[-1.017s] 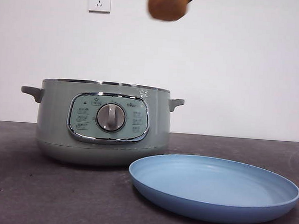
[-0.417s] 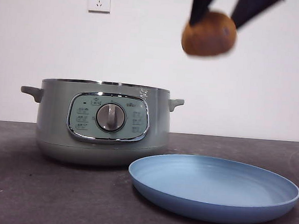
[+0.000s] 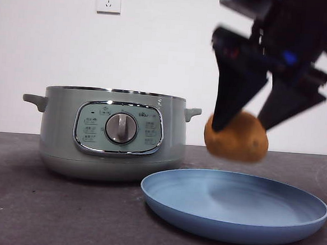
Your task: Take the potato out from the steamer,put the potato on the plate,close the lid
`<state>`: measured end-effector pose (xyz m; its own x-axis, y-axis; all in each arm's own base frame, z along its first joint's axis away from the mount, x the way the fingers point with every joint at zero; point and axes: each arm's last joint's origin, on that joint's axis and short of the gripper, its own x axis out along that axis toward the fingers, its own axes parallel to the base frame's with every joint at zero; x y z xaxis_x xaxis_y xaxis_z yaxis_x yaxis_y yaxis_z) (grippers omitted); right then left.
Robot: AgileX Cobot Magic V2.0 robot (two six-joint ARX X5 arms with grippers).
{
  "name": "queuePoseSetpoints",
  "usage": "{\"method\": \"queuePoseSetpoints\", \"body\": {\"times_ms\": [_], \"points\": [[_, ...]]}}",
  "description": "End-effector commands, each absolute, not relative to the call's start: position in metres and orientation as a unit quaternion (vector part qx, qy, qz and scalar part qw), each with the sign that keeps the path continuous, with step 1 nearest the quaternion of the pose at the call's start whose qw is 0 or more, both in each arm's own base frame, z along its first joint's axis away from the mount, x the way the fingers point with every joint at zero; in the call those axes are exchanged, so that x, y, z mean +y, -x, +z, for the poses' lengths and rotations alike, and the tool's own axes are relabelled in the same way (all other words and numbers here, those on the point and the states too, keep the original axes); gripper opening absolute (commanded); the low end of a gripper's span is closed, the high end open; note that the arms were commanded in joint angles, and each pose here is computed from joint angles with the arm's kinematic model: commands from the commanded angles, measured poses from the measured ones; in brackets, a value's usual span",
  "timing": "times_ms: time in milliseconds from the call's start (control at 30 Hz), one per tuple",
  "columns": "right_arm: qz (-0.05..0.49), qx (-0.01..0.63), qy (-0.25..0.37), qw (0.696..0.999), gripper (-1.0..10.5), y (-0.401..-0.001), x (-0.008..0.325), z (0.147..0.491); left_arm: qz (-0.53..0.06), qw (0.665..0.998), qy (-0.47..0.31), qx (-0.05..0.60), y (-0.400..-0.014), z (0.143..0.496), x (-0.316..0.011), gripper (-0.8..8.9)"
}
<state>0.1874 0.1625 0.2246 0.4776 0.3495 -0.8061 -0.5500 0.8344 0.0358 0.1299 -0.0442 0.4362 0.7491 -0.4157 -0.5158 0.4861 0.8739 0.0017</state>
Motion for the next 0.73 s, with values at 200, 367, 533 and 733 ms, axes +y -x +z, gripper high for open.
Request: {"method": "queuePoseSetpoints", "body": {"times_ms": [200, 367, 533, 733], "points": [[0.253, 0.462, 0.113, 0.842, -0.1, -0.184, 0.159, 0.18, -0.27, 0.936, -0.068, 0.215, -0.145, 0.443, -0.05, -0.09], [0.25, 0.472, 0.118, 0.837, -0.1, -0.184, 0.159, 0.17, -0.279, 0.934, -0.068, 0.213, -0.162, 0.441, -0.058, -0.09], [0.246, 0.476, 0.114, 0.837, 1.3, -0.185, 0.16, 0.169, -0.289, 0.927, -0.076, 0.229, -0.187, 0.431, -0.069, -0.09], [0.244, 0.475, 0.11, 0.839, 6.6, -0.185, 0.16, 0.17, -0.3, 0.922, -0.086, 0.231, -0.224, 0.417, -0.087, -0.09]]}}
